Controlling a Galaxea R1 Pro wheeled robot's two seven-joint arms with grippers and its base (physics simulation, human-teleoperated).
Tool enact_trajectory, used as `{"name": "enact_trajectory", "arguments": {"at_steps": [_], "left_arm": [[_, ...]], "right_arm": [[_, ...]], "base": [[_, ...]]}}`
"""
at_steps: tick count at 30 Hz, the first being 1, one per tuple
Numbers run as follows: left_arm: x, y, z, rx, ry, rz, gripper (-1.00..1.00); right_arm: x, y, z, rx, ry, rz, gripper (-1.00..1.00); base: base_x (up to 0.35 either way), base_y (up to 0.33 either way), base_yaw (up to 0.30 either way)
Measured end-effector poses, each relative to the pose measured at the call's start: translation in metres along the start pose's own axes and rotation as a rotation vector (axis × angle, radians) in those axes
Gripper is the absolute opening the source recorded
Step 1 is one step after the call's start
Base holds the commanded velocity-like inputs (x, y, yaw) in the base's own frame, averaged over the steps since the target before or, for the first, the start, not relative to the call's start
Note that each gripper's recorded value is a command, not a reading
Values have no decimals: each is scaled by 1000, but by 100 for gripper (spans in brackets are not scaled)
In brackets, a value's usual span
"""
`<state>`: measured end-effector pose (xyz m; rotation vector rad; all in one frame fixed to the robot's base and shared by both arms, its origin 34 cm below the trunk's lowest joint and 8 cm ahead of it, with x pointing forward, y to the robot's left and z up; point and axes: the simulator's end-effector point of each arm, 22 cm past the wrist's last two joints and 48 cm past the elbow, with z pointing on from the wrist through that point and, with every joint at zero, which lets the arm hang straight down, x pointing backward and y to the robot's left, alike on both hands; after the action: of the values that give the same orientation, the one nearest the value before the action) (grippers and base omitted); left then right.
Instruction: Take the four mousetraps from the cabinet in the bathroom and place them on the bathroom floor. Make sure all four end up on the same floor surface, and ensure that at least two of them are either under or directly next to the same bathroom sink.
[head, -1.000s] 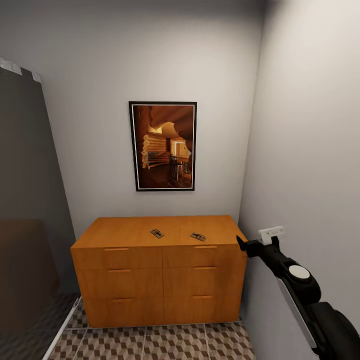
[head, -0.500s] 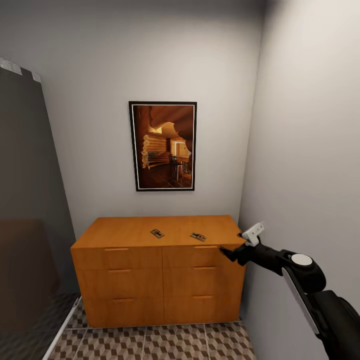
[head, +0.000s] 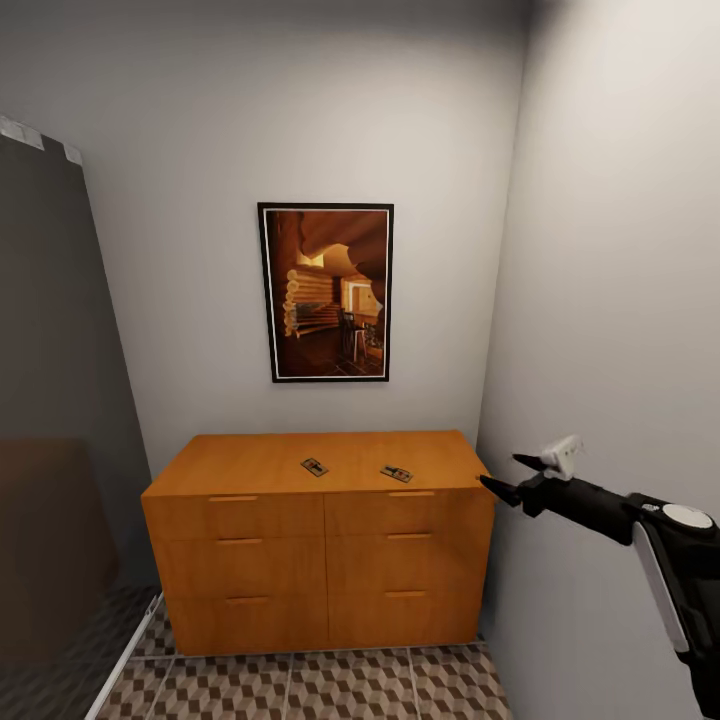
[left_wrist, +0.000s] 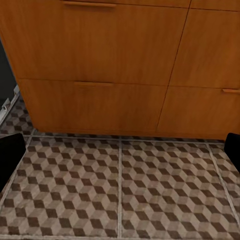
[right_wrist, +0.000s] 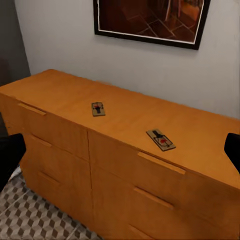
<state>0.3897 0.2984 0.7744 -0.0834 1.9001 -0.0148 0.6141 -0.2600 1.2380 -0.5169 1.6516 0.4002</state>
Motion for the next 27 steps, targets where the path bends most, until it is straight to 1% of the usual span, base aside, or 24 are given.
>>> {"name": "enact_trajectory", "arguments": {"at_steps": [3, 6, 11, 19, 27], "left_arm": [[0, 0, 0, 0, 0, 0, 100], [0, 0, 0, 0, 0, 0, 100], [0, 0, 0, -1, 0, 0, 100], [0, 0, 0, -1, -1, -1, 100], [0, 0, 0, -1, -1, -1, 100]], "right_arm": [[-4, 0, -7, -29, -21, 19, 100], [-7, 0, -11, -41, -33, 27, 100], [-7, 1, -11, -49, -36, 30, 100], [2, 1, -6, -53, -21, 52, 100], [12, -6, -1, -16, -1, 66, 100]], "base": [[0, 0, 0], [0, 0, 0], [76, 0, 0], [232, 0, 0], [244, 0, 0]]}}
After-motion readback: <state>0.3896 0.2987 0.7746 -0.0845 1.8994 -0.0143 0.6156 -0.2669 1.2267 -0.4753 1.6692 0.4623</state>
